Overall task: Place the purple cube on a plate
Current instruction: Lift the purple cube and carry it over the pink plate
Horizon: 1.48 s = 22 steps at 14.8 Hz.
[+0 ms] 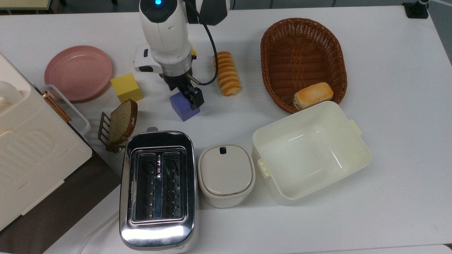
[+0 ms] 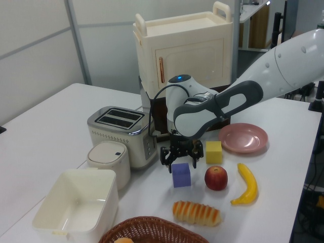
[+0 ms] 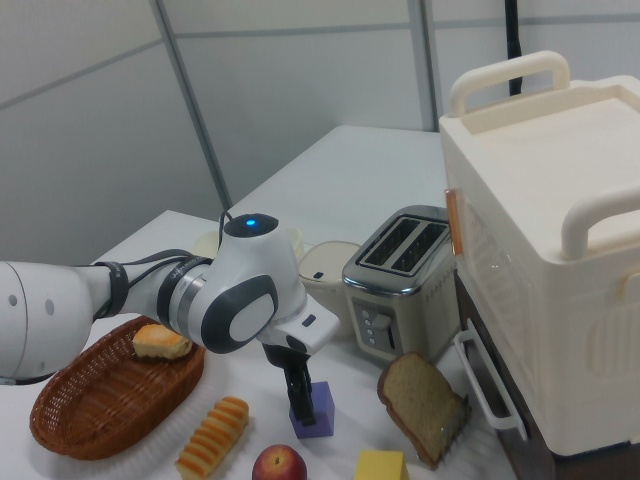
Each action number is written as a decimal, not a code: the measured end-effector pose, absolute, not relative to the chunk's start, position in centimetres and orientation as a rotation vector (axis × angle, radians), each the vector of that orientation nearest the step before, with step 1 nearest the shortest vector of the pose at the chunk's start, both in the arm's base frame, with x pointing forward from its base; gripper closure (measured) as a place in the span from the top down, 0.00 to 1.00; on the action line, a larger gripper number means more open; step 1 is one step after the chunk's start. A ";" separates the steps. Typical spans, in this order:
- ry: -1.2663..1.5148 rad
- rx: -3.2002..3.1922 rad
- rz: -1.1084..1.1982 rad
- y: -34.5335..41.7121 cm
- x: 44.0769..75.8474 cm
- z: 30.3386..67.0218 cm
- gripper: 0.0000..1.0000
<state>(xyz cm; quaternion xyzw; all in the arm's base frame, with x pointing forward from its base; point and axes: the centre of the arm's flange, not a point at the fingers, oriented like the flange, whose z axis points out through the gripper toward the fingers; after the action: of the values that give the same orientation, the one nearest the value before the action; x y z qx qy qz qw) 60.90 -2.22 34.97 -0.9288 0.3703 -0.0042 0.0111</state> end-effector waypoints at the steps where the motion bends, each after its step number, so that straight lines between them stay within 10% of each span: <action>1: 1.153 -2.902 -0.014 -2.2 60.9 34.9 0.85; 7: 1.137 -2.924 -0.028 -2.1 60.9 35.1 0.52; 22: 1.152 -2.986 -0.091 -7.8 57.9 43.9 0.52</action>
<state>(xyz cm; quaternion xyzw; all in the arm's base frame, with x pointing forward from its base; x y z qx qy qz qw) 57.89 -7.82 43.89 -0.9322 0.3596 -0.0286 -0.0299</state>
